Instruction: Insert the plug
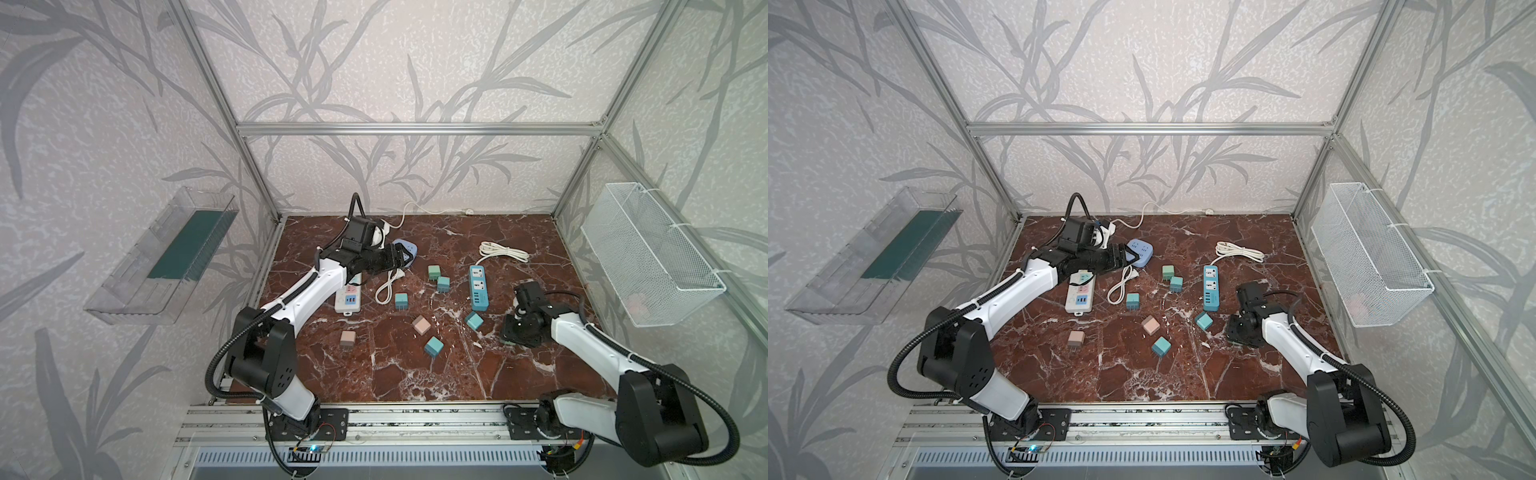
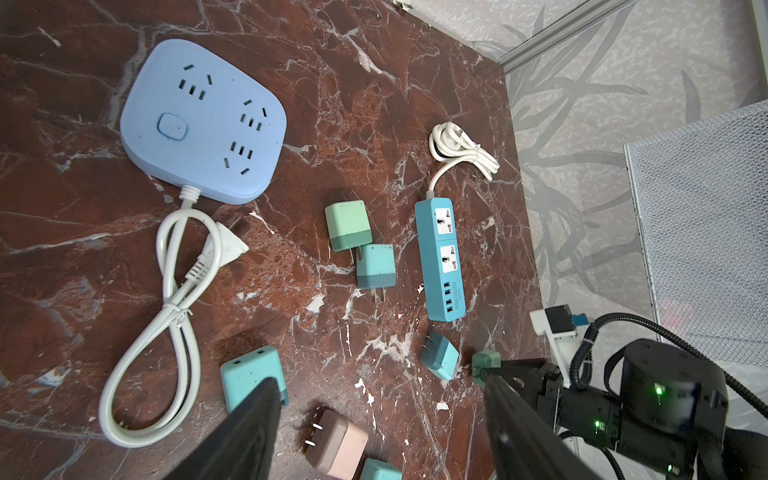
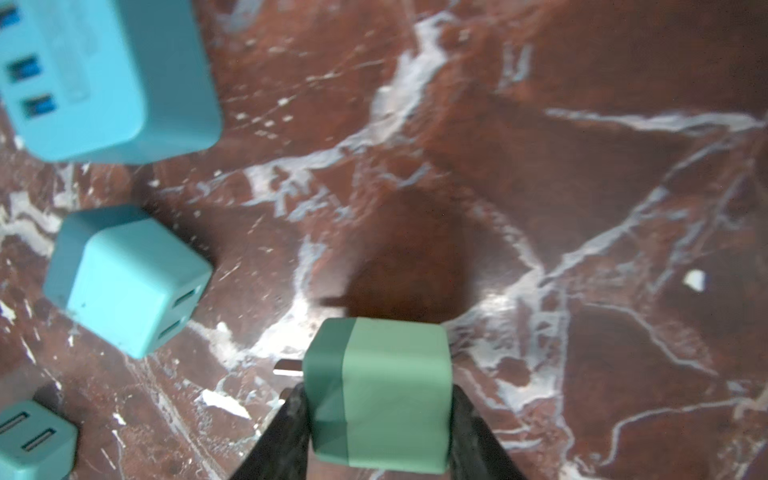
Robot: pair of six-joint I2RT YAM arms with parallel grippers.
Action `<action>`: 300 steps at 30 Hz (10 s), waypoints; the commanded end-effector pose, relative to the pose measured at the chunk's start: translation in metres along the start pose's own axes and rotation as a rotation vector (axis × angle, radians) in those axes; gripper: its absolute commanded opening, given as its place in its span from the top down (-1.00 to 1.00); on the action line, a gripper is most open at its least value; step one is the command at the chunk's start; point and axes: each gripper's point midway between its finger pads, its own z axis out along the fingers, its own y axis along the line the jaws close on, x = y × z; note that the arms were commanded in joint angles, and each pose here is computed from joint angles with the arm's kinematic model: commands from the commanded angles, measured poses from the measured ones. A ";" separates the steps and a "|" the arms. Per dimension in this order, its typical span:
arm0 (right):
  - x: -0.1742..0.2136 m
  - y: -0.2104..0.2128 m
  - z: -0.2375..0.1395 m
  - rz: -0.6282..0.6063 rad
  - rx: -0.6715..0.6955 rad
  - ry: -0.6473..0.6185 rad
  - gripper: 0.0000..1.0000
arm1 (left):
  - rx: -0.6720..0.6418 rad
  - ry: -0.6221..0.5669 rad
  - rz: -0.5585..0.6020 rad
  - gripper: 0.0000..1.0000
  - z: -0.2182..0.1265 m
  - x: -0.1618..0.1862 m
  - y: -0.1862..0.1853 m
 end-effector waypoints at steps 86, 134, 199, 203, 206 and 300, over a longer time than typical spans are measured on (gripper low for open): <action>-0.020 0.000 -0.066 0.145 -0.316 -0.277 -0.11 | -0.039 0.362 1.064 0.40 0.129 0.246 -0.097; -0.014 0.140 -0.123 -0.304 -0.757 -0.053 0.63 | 0.347 -0.223 1.158 0.14 0.059 0.181 -0.150; -0.207 0.053 0.019 -0.178 0.072 -0.193 1.00 | -0.289 -0.392 0.415 -0.93 -0.030 0.005 -0.019; -0.207 0.054 0.021 -0.173 0.067 -0.184 1.00 | -0.289 -0.394 0.412 -0.93 -0.030 0.004 -0.019; -0.207 0.056 0.022 -0.162 0.056 -0.184 1.00 | -0.287 -0.392 0.411 -0.93 -0.030 0.005 -0.019; -0.227 0.058 -0.020 -0.156 0.037 -0.154 -0.04 | -0.225 -0.453 0.404 -0.90 -0.047 0.001 -0.031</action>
